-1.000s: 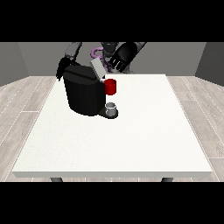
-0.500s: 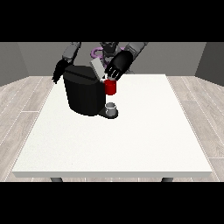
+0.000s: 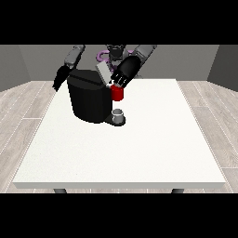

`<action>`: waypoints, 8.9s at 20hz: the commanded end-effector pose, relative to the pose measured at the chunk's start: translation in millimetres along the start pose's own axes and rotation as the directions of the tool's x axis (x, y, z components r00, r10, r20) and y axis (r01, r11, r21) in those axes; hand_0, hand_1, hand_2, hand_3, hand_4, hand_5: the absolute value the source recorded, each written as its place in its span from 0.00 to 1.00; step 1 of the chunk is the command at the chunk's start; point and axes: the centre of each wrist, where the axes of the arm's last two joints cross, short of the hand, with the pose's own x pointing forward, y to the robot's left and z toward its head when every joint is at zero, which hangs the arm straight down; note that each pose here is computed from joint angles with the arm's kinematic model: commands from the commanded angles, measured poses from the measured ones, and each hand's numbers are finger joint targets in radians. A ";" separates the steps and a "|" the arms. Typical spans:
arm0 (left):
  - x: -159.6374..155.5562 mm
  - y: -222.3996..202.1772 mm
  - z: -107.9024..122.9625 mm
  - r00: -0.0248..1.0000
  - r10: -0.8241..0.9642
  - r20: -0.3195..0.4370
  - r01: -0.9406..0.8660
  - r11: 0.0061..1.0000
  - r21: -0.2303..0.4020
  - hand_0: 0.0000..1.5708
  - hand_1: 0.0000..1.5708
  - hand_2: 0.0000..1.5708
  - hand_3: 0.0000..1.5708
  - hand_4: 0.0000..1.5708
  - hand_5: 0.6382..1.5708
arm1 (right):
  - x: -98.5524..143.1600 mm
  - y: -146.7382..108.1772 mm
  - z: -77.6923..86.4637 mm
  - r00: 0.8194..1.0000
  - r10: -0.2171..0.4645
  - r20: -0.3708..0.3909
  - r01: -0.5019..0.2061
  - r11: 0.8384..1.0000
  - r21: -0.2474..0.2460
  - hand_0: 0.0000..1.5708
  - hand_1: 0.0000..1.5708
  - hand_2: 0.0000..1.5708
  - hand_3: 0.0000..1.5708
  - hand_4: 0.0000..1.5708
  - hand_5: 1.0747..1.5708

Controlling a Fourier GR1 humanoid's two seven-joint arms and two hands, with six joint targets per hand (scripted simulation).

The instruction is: Insert the coffee pod into the coffee machine and close the lid

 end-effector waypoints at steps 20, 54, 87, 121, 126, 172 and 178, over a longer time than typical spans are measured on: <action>0.1 38.3 9.0 0.996 -0.089 -0.001 0.089 0.987 0.134 0.78 0.78 0.79 0.74 0.00 1.00 | 34.5 13.2 -11.3 0.997 0.015 0.074 -0.017 1.000 0.023 0.00 0.00 0.00 0.00 0.00 1.00; -2.2 52.1 17.2 0.951 -0.303 0.067 0.270 0.915 0.299 0.47 0.47 0.55 0.42 0.00 1.00 | 39.1 13.6 -15.3 0.996 0.022 0.087 -0.022 1.000 0.000 0.00 0.00 0.00 0.00 0.12 1.00; -70.9 -230.7 27.3 0.664 0.740 0.108 -0.746 0.666 0.019 0.00 0.00 0.00 0.00 0.00 1.00 | -122.1 -54.0 93.2 0.912 0.004 -0.410 -0.087 0.979 -0.183 0.00 0.00 0.00 0.00 0.00 1.00; -75.0 -267.9 108.0 0.557 0.830 0.025 -0.830 0.555 0.058 0.00 0.00 0.00 0.00 0.21 1.00 | -8.5 -67.0 -20.7 0.968 -0.187 -0.166 0.188 0.982 -0.012 0.00 0.00 0.00 0.00 0.08 1.00; -76.0 -269.4 122.2 0.563 0.823 0.074 -0.825 0.556 0.100 0.00 0.00 0.00 0.00 0.24 1.00 | 2.9 -32.7 -31.3 0.963 -0.197 -0.185 0.206 0.978 0.032 0.00 0.00 0.00 0.00 0.04 1.00; -63.4 -219.1 133.7 0.635 0.746 0.201 -0.771 0.629 0.097 0.00 0.00 0.00 0.00 0.28 1.00 | 155.1 7.2 -95.9 0.976 0.142 0.165 -0.172 0.968 0.180 0.00 0.00 0.00 0.00 0.17 1.00; -35.5 -218.0 114.2 0.614 0.738 0.278 -0.771 0.637 0.011 0.00 0.00 0.00 0.00 0.27 1.00 | 187.5 16.9 -91.5 0.974 0.134 0.181 -0.159 0.978 0.131 0.00 0.00 0.00 0.00 0.06 1.00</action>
